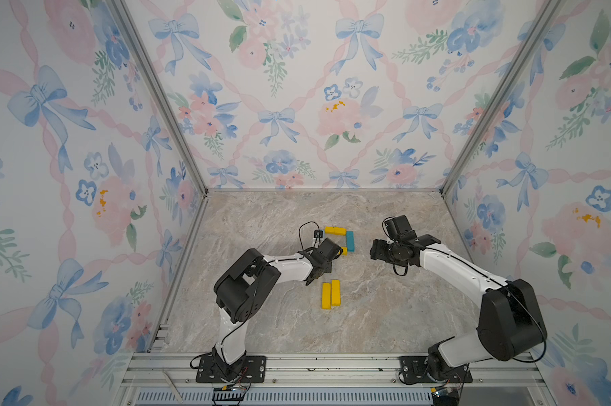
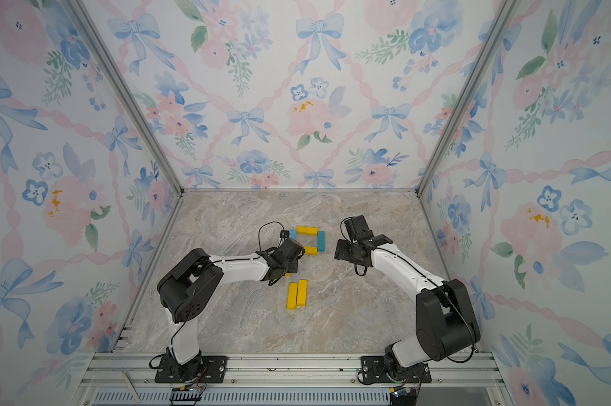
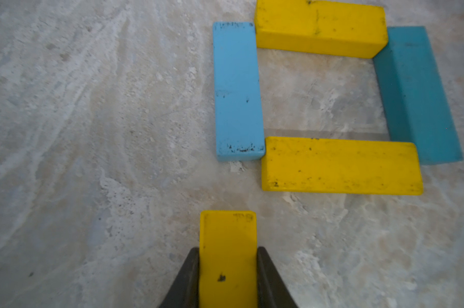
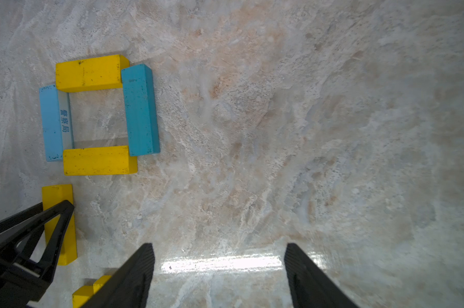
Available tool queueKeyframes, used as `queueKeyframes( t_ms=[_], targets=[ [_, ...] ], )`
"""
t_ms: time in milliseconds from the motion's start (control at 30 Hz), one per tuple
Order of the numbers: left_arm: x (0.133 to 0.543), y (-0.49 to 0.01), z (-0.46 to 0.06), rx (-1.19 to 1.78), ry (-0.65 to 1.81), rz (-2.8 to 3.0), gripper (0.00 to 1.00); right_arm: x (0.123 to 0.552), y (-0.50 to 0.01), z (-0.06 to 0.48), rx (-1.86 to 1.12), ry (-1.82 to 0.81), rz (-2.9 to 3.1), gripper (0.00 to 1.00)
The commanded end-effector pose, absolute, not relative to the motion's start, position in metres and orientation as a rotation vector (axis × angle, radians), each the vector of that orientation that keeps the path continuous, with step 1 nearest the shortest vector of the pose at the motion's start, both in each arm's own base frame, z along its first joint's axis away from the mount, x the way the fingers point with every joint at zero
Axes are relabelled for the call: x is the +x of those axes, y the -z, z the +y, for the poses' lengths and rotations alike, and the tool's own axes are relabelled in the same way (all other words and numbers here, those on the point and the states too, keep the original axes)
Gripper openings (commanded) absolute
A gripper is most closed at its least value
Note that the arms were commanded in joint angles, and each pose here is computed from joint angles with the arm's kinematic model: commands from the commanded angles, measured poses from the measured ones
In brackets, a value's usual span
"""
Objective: Assemble the number 8 with building blocks
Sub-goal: Assemble the building block at the center of the board.
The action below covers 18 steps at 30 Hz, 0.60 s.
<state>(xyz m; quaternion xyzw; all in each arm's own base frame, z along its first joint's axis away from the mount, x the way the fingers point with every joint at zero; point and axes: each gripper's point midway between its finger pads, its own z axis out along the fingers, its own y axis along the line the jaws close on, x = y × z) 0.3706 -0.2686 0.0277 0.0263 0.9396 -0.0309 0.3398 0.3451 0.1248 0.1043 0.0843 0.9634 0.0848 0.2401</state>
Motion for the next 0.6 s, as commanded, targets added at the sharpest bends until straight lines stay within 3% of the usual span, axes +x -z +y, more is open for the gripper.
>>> queueKeyframes(
  t_ms=[0,567],
  targets=[
    [0.367,-0.011,-0.259,0.110,0.015,2.503,0.32,0.347,-0.102,0.128,0.203,-0.222,2.643,0.78],
    [0.380,-0.020,-0.267,0.116,0.035,2.481,0.31,0.349,-0.095,0.130,0.186,-0.221,2.660,0.77]
  ],
)
